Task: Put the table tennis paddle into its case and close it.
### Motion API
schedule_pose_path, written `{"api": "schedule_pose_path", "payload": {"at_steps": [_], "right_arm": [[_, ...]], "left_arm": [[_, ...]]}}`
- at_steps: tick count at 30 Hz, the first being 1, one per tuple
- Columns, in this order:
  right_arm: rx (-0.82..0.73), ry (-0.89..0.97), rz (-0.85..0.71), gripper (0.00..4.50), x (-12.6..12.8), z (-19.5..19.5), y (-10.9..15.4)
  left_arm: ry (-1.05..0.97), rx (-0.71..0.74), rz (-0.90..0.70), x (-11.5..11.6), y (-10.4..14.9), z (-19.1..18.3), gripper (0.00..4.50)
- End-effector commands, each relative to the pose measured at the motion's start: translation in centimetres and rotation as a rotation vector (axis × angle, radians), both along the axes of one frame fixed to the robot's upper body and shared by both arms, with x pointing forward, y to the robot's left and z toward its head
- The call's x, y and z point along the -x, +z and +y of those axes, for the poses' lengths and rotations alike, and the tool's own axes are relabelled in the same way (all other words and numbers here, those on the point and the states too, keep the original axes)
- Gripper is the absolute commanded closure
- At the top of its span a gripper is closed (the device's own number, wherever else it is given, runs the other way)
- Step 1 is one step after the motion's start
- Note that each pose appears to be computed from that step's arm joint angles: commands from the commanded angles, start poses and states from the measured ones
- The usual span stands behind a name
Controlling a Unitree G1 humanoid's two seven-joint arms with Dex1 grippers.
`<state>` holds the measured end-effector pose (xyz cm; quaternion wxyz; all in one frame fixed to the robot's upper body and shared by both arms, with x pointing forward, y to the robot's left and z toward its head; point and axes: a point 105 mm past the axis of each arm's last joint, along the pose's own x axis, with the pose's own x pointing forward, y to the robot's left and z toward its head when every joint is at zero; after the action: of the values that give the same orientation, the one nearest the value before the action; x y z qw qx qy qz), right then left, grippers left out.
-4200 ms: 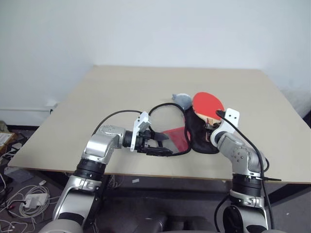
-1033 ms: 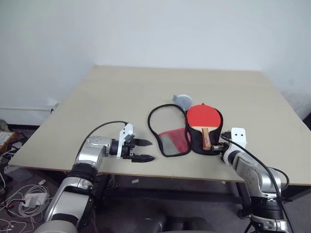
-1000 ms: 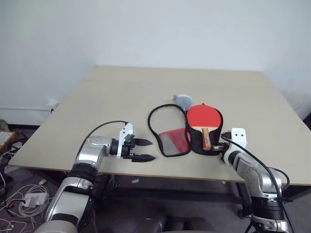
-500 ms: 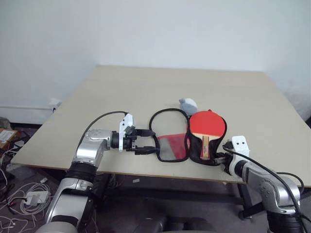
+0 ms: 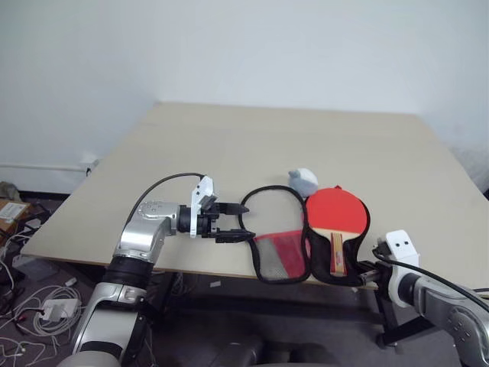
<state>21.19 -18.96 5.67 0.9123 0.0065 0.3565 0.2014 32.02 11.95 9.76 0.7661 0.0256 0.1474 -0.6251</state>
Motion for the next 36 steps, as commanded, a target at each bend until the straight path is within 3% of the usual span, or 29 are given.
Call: {"api": "schedule_pose_path", "payload": {"at_steps": [1,8,12,19,24,27,30,36], "right_arm": [[-0.011,0.087,-0.041,4.49,0.9,1.2,1.3],[0.007,0.078,-0.063,4.49,-0.2,0.7,1.7],[0.046,0.068,-0.086,3.51,-0.4,-0.7,2.6],[0.103,0.008,-0.198,1.12,-2.8,-3.0,5.6],[0.1,-0.14,-0.288,1.12,-6.3,-4.7,7.6],[0.074,-0.197,-0.315,1.12,-8.3,-4.4,7.9],[0.054,-0.181,-0.343,1.12,-9.6,-2.9,8.0],[0.05,-0.139,-0.337,1.12,-10.9,-0.2,7.0]], "left_arm": [[-0.022,0.013,-0.051,-0.5,1.6,-0.6,0.0],[-0.043,0.01,-0.042,-0.4,1.3,-0.8,0.0],[-0.038,-0.007,-0.033,-0.4,0.8,-0.1,0.0],[-0.002,-0.016,0.017,-0.6,0.5,1.5,0.0],[0.041,-0.023,0.149,-0.2,-0.3,2.7,0.0],[0.072,-0.128,0.223,0.4,-1.8,3.0,0.0],[0.085,-0.205,0.321,1.3,-2.6,2.6,0.0],[0.115,-0.209,0.513,2.4,-2.7,0.8,0.0]]}}
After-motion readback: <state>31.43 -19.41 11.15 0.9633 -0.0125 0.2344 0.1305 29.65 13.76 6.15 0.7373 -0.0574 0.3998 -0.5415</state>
